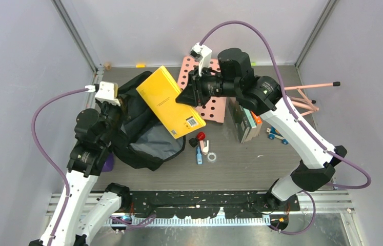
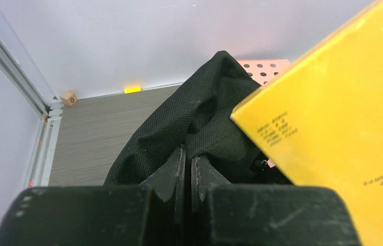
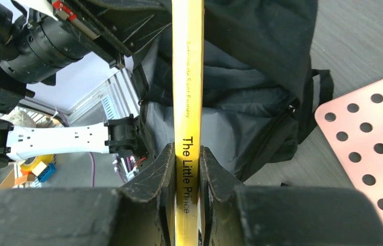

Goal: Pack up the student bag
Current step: Place the book in the student bag.

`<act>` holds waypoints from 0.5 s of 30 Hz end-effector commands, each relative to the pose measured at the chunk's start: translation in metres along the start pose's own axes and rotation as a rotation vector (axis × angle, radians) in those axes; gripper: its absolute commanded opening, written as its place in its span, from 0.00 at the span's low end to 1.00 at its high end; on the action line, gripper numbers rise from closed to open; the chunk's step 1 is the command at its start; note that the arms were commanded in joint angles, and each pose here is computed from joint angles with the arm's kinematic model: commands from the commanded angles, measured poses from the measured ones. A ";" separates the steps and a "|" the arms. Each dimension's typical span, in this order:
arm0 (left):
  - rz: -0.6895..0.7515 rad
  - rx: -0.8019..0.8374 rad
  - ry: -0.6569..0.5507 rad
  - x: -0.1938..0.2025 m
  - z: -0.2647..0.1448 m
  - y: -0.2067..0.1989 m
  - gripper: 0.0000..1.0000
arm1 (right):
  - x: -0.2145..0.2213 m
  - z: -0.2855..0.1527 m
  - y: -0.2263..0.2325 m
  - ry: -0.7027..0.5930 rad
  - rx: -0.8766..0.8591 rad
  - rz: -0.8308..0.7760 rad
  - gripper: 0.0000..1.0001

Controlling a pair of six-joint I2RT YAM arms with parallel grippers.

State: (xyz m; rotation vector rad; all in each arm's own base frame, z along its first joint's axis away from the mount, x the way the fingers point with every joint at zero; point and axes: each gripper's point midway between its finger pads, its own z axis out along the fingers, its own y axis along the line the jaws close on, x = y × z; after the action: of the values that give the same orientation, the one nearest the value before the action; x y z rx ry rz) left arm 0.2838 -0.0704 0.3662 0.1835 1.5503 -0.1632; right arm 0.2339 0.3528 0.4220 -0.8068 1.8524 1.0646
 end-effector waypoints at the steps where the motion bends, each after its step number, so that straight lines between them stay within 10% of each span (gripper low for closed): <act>1: -0.048 0.034 -0.039 -0.019 0.001 -0.008 0.00 | -0.026 -0.002 0.027 -0.098 -0.090 -0.010 0.00; 15: -0.091 0.028 -0.008 -0.013 0.007 -0.008 0.00 | 0.022 -0.005 0.015 -0.047 0.035 0.304 0.00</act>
State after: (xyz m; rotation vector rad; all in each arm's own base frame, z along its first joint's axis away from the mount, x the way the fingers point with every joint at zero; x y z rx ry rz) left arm 0.2907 -0.0752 0.3671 0.1364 1.5759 -0.2125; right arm 0.2093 0.3577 0.3592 -0.6919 2.0936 1.1322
